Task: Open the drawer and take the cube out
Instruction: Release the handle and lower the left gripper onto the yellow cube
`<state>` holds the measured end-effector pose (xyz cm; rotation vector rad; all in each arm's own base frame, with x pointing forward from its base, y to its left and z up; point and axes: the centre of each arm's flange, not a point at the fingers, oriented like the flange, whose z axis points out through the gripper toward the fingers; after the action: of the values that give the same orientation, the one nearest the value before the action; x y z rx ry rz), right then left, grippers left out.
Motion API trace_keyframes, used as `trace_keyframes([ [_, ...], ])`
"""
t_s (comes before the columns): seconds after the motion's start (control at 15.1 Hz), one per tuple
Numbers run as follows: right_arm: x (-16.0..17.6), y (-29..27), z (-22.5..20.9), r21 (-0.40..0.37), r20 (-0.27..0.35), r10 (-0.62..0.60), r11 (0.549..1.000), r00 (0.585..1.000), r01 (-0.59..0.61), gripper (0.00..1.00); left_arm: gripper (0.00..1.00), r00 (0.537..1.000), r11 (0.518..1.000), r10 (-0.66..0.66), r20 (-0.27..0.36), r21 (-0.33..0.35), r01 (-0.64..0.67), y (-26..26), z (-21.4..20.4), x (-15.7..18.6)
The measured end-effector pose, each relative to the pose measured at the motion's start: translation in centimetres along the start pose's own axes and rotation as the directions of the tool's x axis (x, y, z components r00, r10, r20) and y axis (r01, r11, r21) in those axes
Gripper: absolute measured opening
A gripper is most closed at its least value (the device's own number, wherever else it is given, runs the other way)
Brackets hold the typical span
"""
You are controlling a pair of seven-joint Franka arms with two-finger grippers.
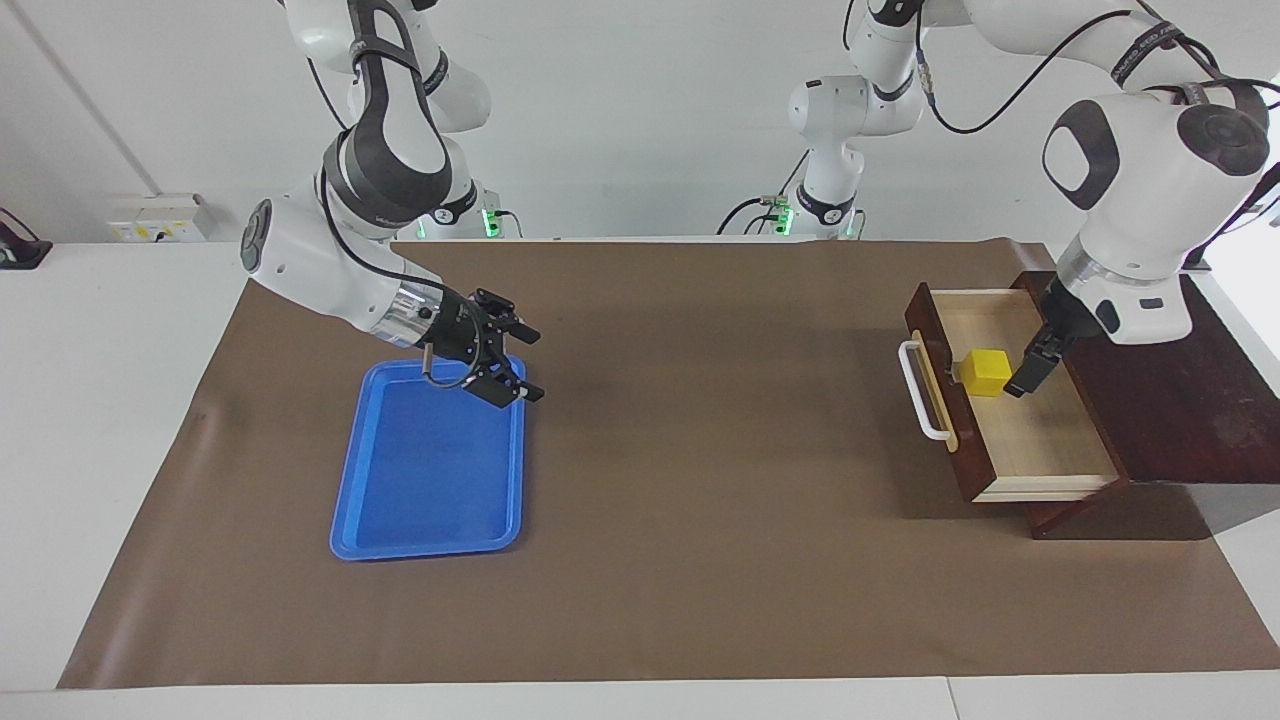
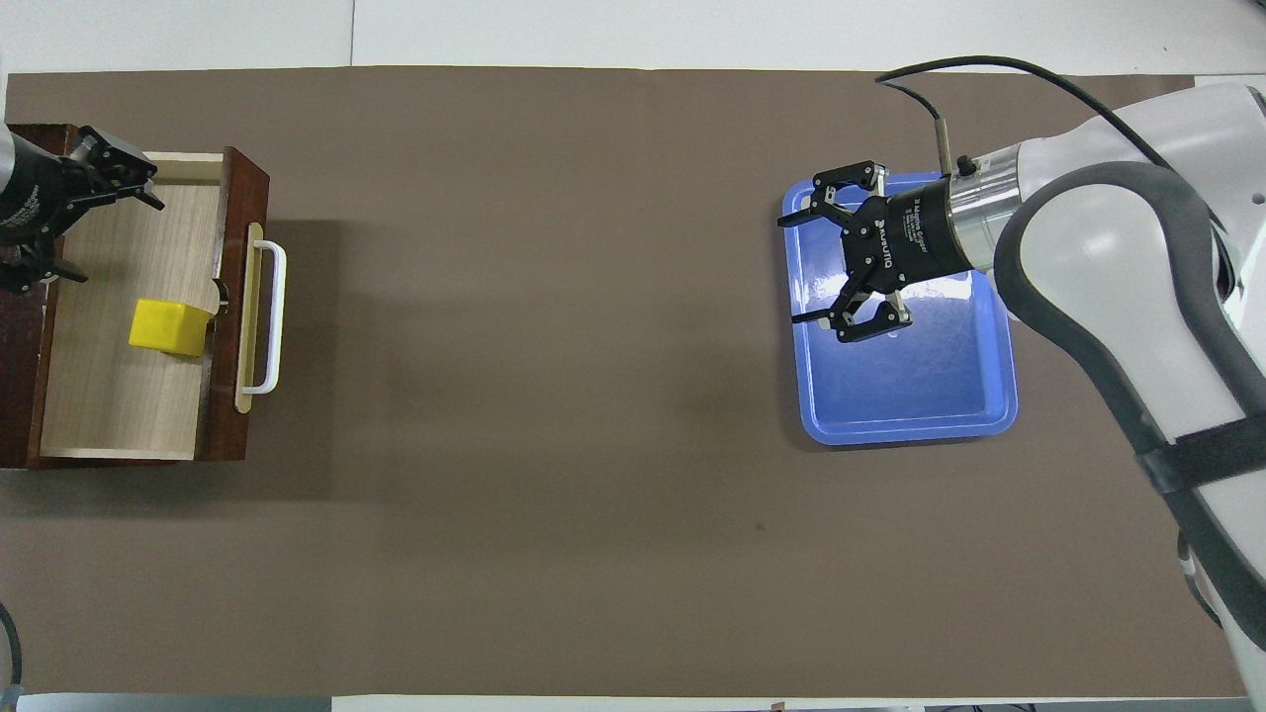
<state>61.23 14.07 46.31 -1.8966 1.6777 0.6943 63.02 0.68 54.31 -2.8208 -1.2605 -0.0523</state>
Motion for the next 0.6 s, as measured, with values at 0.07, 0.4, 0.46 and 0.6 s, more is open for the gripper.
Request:
trace_keyframes([
  [0.07, 0.0, 0.0, 0.0, 0.0, 0.0, 0.0, 1.0, 1.0, 0.0, 1.0, 1.0, 0.997, 0.997, -0.073, 0.002, 0.003, 0.073, -0.7, 0.2, 0.7],
  [0.4, 0.3, 0.2, 0.0, -0.014, 0.004, 0.005, 1.0, 1.0, -0.005, 1.0, 1.0, 0.931, 0.931, -0.364, 0.007, 0.011, 0.364, -4.2, 4.1, 1.9],
  [0.46, 0.4, 0.2, 0.0, -0.017, 0.004, 0.008, 1.0, 1.0, -0.008, 1.0, 1.0, 0.926, 0.926, -0.378, 0.009, 0.011, 0.378, -4.5, 5.2, 1.2],
  [0.6, 0.5, 0.4, 0.1, -0.027, 0.006, 0.011, 1.0, 1.0, -0.011, 1.0, 1.0, 0.902, 0.902, -0.431, 0.007, 0.0, 0.431, -5.1, 6.7, 0.0],
])
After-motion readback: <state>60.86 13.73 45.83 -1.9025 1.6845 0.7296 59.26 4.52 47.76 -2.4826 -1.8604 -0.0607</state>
